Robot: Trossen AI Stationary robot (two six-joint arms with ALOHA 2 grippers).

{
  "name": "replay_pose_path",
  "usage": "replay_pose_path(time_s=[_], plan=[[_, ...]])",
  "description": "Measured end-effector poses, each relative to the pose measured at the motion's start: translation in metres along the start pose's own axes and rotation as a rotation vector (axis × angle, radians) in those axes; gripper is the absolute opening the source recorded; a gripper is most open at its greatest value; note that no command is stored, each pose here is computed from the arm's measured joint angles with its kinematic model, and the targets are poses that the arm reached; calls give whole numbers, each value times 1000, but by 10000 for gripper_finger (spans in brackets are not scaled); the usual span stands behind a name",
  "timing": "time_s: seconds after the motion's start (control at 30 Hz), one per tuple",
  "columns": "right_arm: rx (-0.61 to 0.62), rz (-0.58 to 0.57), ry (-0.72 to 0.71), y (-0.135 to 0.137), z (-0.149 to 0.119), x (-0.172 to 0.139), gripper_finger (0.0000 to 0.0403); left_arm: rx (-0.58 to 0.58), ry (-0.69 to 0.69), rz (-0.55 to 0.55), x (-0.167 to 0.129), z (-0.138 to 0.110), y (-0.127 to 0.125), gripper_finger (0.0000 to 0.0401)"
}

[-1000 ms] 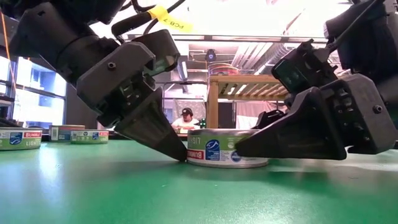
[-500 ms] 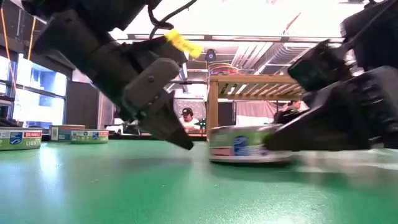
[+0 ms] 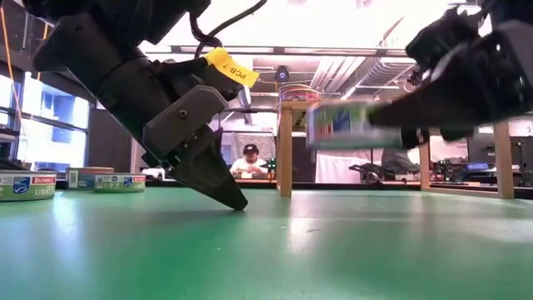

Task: Stack canned seafood by type on shelf
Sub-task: Stack the green tuna can on top of the green tuna can on the shelf

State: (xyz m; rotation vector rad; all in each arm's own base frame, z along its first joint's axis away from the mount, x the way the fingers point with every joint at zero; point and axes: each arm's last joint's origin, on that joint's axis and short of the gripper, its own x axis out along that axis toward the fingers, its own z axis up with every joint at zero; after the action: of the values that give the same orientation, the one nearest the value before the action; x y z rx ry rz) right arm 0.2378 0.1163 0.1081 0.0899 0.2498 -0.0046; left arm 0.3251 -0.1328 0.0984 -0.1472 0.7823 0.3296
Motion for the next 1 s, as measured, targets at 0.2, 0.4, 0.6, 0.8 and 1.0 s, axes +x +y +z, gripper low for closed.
replay_pose_path(time_s=[0.2,0.4,0.6,0.8,1.0], plan=[[-43,-35,-91,-2,39,-18,361,9,0,-1,0,0,0,0],[-59,-226,-192,-21,85,-50,361,16,-14,-1,-2,-2,-3,0],[-52,-487,-175,-63,122,-88,361,37,-36,10,-4,-4,-6,0],[-53,-757,-126,-110,169,-127,361,46,-52,27,-6,-6,-8,0],[-60,-948,-101,-151,200,-152,361,43,-58,31,-6,-5,-8,0]])
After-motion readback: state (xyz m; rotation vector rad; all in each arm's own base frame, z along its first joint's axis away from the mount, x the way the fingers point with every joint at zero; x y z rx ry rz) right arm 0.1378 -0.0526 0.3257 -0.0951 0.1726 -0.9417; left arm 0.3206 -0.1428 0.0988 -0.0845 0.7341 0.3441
